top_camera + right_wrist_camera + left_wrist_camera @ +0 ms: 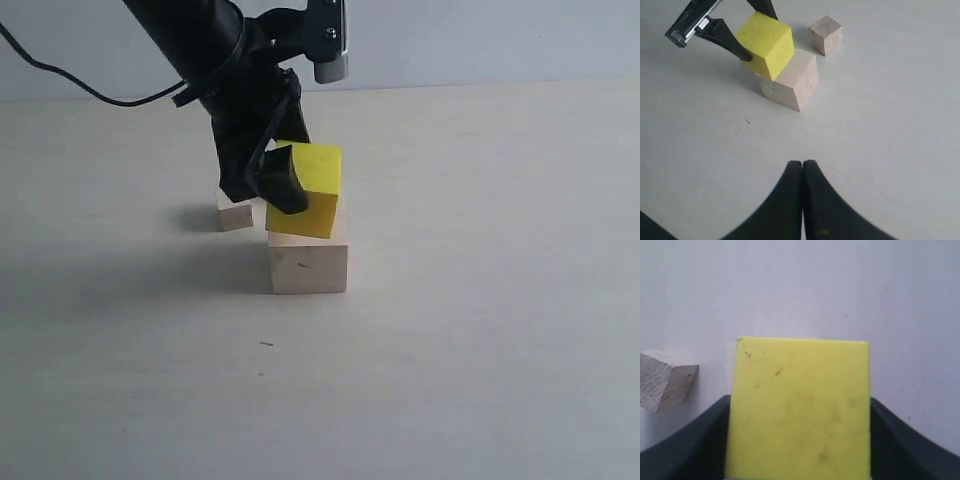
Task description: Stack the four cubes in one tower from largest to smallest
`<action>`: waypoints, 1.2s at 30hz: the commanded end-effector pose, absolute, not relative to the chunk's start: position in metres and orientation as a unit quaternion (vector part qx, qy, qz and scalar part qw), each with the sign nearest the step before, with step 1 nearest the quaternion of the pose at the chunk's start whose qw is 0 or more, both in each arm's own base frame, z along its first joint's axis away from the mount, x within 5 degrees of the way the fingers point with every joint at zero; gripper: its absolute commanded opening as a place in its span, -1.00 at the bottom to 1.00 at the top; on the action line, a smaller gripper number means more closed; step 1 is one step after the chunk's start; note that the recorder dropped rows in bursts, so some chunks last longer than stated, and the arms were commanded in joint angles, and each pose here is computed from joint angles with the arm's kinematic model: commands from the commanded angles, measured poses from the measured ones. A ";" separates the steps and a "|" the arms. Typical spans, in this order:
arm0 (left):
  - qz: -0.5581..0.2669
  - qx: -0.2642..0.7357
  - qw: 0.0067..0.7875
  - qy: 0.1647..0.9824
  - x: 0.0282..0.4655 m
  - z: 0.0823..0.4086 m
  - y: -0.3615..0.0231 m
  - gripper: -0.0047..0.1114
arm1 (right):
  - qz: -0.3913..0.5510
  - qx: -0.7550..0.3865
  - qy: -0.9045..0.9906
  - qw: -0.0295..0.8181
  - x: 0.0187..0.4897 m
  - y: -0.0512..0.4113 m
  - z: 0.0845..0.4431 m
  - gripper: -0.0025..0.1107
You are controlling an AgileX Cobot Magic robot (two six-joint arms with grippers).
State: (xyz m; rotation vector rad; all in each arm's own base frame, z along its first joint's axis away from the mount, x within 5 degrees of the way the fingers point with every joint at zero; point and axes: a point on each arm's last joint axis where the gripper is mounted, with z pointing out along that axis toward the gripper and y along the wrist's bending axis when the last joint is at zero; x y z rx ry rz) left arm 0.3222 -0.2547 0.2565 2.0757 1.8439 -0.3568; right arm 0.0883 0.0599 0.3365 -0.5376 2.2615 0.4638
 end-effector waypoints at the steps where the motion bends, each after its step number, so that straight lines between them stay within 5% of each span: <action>1: -0.121 0.721 0.205 0.651 0.333 0.258 -0.253 -0.92 | 0.184 -0.207 0.884 0.377 0.088 0.060 0.336 -0.96; 12: -0.191 0.688 0.233 0.660 0.351 0.259 -0.231 -0.92 | 0.185 -0.206 0.883 0.379 0.089 0.060 0.336 -0.96; 36: -0.191 0.701 0.208 0.655 0.361 0.224 -0.236 -0.92 | 0.185 -0.205 0.881 0.384 0.090 0.060 0.337 -0.96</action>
